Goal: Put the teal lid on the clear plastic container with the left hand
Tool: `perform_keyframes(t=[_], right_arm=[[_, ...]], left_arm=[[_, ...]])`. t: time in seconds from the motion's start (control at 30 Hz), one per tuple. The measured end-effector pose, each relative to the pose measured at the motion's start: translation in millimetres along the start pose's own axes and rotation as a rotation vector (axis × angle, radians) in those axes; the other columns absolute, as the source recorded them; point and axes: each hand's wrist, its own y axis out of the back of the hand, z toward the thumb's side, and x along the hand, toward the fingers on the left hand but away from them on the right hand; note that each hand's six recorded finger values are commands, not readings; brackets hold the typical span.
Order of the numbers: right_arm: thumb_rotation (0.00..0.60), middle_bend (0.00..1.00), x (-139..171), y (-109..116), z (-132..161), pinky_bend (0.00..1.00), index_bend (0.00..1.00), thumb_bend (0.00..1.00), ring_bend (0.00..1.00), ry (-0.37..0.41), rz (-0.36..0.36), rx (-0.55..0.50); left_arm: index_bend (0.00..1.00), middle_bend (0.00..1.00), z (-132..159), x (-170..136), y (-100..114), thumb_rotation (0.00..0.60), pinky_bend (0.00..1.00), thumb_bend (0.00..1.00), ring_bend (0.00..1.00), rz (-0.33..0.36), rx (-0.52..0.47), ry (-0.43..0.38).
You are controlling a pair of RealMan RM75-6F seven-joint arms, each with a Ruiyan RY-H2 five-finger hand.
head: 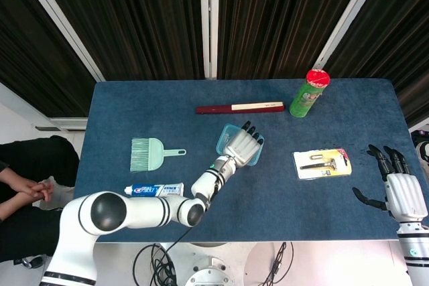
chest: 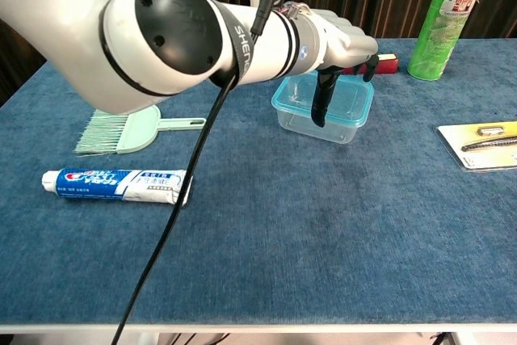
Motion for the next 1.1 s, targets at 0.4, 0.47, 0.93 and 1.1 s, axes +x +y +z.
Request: perform_keyframes(t=[0.4,0.47,0.93,1.1], right_arm=[[0.6,0.17,-0.9,-1.6,-3.1,0.0,0.0,0.15,0.0,-0.009,0.007,0.0],[0.6,0.17,-1.0,-1.6,-2.9,0.0,0.0,0.15,0.0,-0.009,0.006,-0.001],[0.6,0.17,1.1,-0.2,-2.5,0.0,0.0,0.15,0.0,-0.01,0.0,0.0],[0.6,0.17,2.0,2.3,-1.8,0.0,0.0,0.15,0.0,-0.007,-0.007,0.001]], left_arm=[[0.2,0.15,4.4,14.2,-17.7,0.6,0.05,0.02,0.07,-0.051,-0.007,0.011],[0.2,0.15,4.6,14.5,-18.6,0.6,0.05,0.02,0.07,-0.053,-0.001,0.012],[0.2,0.15,8.2,11.1,-22.4,0.6,0.05,0.02,0.07,-0.068,0.023,0.009],[0.2,0.15,6.3,6.1,-12.2,0.6,0.05,0.02,0.07,-0.049,-0.024,-0.001]])
